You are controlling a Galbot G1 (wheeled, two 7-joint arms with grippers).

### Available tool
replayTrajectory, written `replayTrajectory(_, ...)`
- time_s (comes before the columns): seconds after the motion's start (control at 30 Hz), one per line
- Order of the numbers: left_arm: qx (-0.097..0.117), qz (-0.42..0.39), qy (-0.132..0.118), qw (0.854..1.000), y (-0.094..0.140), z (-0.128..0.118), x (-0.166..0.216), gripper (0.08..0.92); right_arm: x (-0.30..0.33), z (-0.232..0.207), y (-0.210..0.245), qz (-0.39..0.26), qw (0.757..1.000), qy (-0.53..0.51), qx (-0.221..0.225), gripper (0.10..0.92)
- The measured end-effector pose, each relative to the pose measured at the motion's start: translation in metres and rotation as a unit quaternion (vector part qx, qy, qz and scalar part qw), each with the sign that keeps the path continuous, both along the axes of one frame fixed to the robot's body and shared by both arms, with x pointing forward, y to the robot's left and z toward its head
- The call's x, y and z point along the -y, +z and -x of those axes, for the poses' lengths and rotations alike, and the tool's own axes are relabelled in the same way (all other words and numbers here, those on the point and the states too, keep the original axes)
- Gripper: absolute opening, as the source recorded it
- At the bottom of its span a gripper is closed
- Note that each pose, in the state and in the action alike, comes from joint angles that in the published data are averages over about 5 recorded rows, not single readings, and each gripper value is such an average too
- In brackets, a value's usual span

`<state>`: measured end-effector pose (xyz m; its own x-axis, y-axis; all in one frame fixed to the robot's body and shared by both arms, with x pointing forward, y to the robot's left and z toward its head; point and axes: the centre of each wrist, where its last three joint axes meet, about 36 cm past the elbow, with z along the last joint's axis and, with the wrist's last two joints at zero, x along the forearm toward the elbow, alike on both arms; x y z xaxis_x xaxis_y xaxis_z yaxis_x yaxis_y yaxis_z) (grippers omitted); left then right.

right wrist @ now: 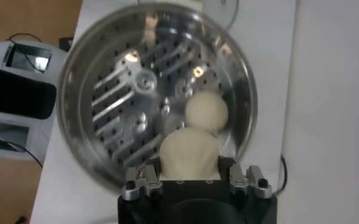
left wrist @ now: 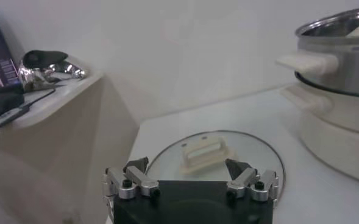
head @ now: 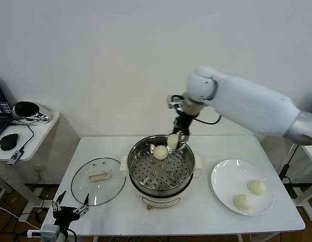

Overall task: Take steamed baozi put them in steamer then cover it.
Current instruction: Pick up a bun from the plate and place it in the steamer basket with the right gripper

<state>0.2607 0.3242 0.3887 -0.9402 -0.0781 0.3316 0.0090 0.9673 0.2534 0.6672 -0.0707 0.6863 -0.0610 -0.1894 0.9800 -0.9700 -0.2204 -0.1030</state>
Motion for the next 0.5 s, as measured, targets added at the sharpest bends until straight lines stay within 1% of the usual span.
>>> replayTrajectory(0.23, 0.006, 0.005, 0.003, 1.0, 0.003, -0.002, -0.001, 0.823, -0.044, 0.0, -0.032, 0.004, 1.0, 0.015, -0.015, 0.577)
replayTrajectory(0.5, 0.008, 0.009, 0.004, 1.0, 0.003, -0.002, 0.0, 0.823, -0.079, 0.003, -0.064, 0.005, 1.0, 0.021, -0.023, 0.577)
